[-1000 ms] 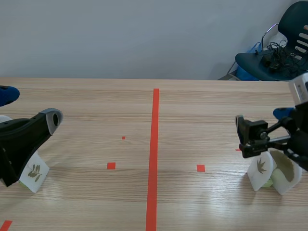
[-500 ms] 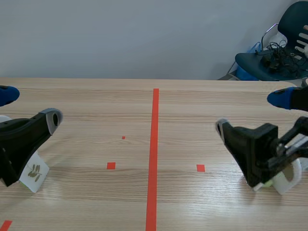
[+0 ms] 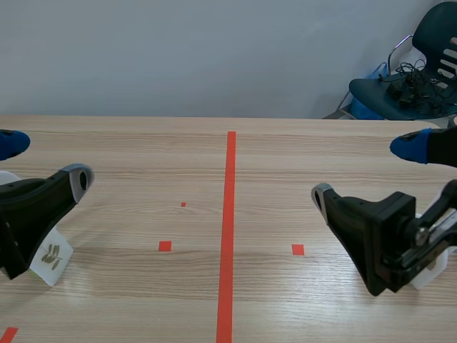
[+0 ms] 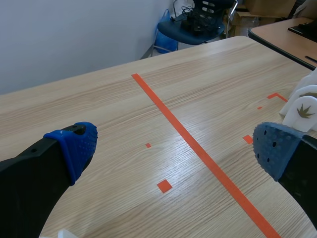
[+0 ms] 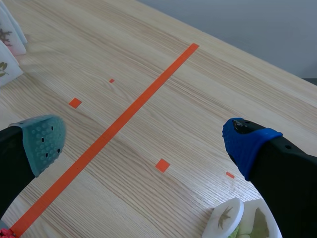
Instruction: Do the leaf sorting experiment
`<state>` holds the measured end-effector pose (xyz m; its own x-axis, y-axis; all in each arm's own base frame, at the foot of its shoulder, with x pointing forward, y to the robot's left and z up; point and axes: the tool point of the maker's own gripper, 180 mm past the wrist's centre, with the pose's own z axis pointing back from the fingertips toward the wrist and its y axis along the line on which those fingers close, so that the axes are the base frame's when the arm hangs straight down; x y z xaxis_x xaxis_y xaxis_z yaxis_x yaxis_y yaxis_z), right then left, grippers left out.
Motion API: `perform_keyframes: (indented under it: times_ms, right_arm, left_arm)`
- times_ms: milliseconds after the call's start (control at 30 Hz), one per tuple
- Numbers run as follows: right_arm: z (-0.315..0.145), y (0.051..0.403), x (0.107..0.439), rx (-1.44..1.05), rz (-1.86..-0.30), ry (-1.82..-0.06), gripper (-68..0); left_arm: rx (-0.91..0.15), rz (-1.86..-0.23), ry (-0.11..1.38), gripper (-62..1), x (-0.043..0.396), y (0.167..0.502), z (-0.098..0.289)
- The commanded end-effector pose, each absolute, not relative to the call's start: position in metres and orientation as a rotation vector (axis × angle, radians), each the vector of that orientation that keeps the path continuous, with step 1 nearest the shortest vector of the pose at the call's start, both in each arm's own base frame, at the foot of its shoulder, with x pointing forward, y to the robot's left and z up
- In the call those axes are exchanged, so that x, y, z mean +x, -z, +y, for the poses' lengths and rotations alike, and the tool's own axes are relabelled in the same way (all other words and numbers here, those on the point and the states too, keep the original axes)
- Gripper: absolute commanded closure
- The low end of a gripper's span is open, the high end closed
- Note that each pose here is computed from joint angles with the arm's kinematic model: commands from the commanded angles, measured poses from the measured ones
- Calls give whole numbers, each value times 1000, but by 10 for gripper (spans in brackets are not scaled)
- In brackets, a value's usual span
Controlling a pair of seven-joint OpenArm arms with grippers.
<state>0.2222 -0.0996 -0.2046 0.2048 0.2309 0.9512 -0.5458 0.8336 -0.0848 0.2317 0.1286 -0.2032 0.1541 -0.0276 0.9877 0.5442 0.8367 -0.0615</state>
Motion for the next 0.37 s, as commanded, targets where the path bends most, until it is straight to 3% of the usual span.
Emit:
perform_keyframes:
  times_ms: [0,333]
  right_arm:
    - [-101,195,228,297,-1302,-537,-679]
    - [-102,190,233,277,-1326,-554,-679]
  left_arm:
    - [-470,-1384,429,-623,232,199,127]
    - [-469,-1384,429,-623,232,199,127]
